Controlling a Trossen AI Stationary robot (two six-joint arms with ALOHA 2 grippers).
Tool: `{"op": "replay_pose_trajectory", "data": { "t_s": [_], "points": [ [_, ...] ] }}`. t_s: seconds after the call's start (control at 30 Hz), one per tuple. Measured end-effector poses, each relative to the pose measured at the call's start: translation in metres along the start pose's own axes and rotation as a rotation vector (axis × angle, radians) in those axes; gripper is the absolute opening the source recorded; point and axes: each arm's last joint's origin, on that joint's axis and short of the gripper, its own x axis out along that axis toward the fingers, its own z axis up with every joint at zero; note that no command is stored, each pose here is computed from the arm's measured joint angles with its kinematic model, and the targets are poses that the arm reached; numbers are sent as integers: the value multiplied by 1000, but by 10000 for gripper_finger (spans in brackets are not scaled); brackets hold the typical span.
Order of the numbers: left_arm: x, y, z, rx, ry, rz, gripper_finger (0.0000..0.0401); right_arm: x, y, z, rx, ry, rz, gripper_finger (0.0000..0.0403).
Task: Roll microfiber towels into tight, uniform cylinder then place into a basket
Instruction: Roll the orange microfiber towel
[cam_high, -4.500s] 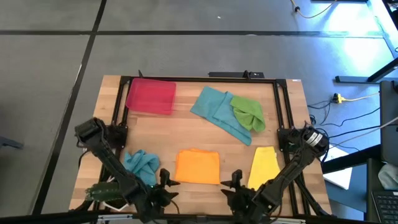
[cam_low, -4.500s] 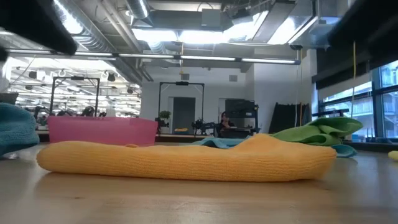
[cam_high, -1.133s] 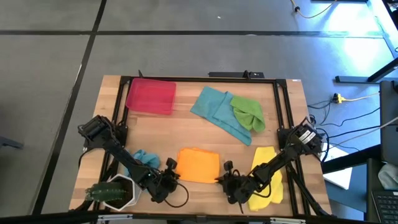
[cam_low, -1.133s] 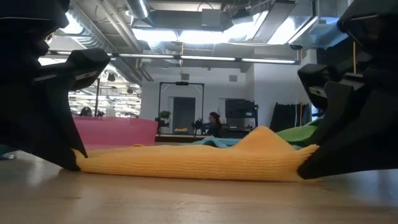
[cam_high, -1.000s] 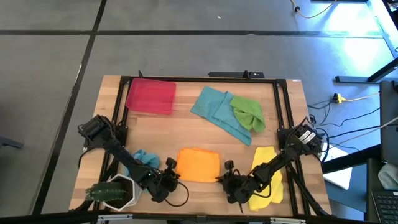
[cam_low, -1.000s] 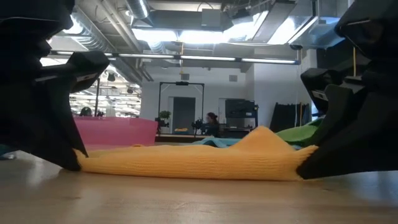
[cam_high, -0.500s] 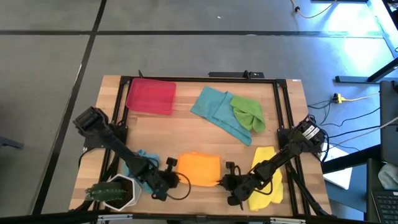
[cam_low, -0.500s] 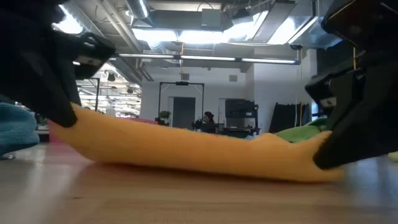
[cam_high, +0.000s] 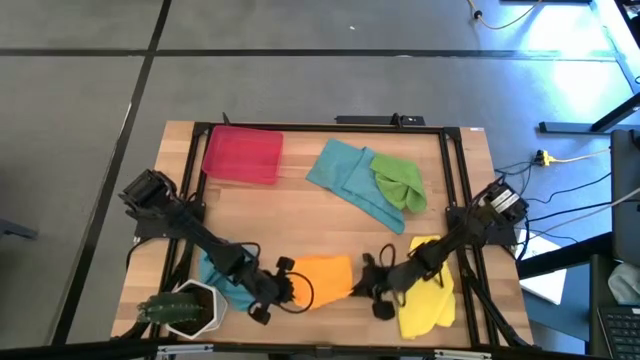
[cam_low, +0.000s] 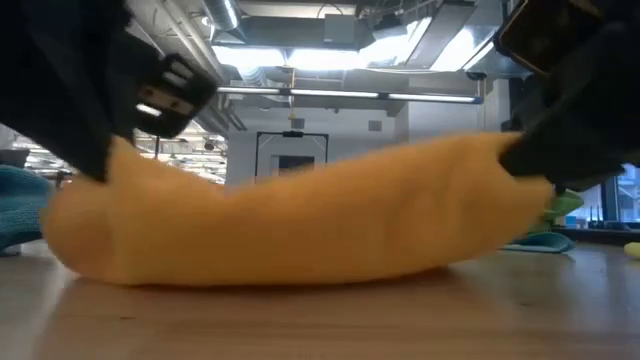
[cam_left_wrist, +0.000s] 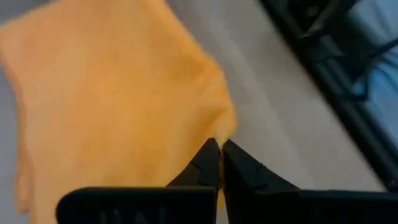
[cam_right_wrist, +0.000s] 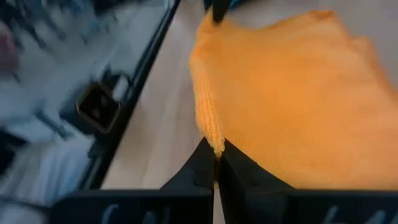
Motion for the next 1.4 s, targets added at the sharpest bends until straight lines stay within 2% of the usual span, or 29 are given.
{"op": "replay_pose_trajectory", "data": {
  "t_s": [0.17, 0.27, 0.47, 0.63, 0.83, 0.97, 1.2, 1.4],
  "points": [
    [3, 11, -14, -69, 47, 5, 0, -22, -25, -13, 131, -70, -18, 6],
    [4, 20, -24, -124, 20, 10, 0, -26, -32, -21, 186, -47, -68, 6],
    [-1, 29, -38, -184, -104, -72, 0, -22, -27, -15, 202, -67, -53, 6],
    [-9, 34, -43, -251, -105, -49, 0, -18, -30, -10, 233, -71, -73, 6],
    [-9, 42, -44, -325, -94, -6, 0, -17, -45, -13, 283, -57, -224, 6],
    [-8, 51, -43, -346, -98, 16, 0, -17, -53, -15, 303, -38, -291, 6],
    [-8, 57, -43, -346, -100, 30, 4, -17, -55, -15, 298, -49, -327, 6],
    [-9, 53, -43, -302, -95, 5, 54, -17, -56, -15, 293, -46, -336, 6]
  ]
}}
